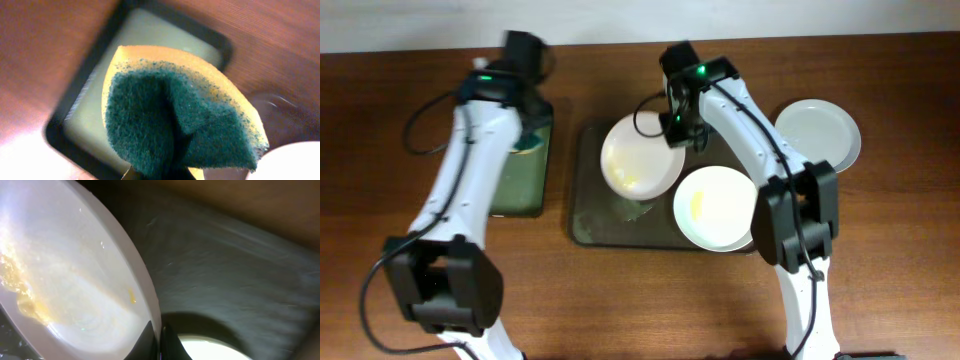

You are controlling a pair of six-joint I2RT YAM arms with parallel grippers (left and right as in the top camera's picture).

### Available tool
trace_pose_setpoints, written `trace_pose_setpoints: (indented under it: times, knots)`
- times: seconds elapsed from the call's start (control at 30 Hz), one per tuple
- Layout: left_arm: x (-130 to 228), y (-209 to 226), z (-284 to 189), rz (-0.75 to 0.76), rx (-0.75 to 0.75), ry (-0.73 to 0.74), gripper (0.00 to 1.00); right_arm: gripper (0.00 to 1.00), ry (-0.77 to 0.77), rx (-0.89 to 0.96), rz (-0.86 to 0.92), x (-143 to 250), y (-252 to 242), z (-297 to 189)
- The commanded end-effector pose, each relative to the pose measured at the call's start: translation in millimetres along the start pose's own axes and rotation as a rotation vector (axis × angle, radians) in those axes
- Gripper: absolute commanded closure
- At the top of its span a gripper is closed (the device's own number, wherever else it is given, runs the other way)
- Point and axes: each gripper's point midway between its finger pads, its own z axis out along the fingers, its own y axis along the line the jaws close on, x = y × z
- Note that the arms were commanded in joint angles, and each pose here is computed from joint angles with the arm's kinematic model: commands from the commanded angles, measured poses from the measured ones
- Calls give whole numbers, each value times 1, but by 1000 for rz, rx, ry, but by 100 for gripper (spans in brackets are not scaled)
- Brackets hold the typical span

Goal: Clean dirty plates on tray and stack at the side

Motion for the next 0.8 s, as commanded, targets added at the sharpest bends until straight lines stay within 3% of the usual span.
trace_pose_setpoints:
  times: [0.0, 0.13, 0.3, 0.47, 0.67, 0.77]
  knots:
    - [-1, 40, 7, -79, -18, 77, 100, 96, -281, 278, -66, -36, -9, -109]
    - [8, 66, 23, -61, -43, 137, 100, 96, -406, 576, -153, -43, 0, -162]
    - [11, 83, 38, -109, -41, 167, 100, 96, -423, 841, -424, -38, 37, -197]
    - [13, 87, 54, -93, -41, 152, 100, 96, -454, 1064, -535, -35, 61, -233]
    - [24, 88, 64, -88, -47, 170, 100, 96, -419, 1099, -698, -28, 87, -237]
    - [23, 81, 64, -85, -12, 173, 100, 96, -447, 917, -708, -30, 102, -214]
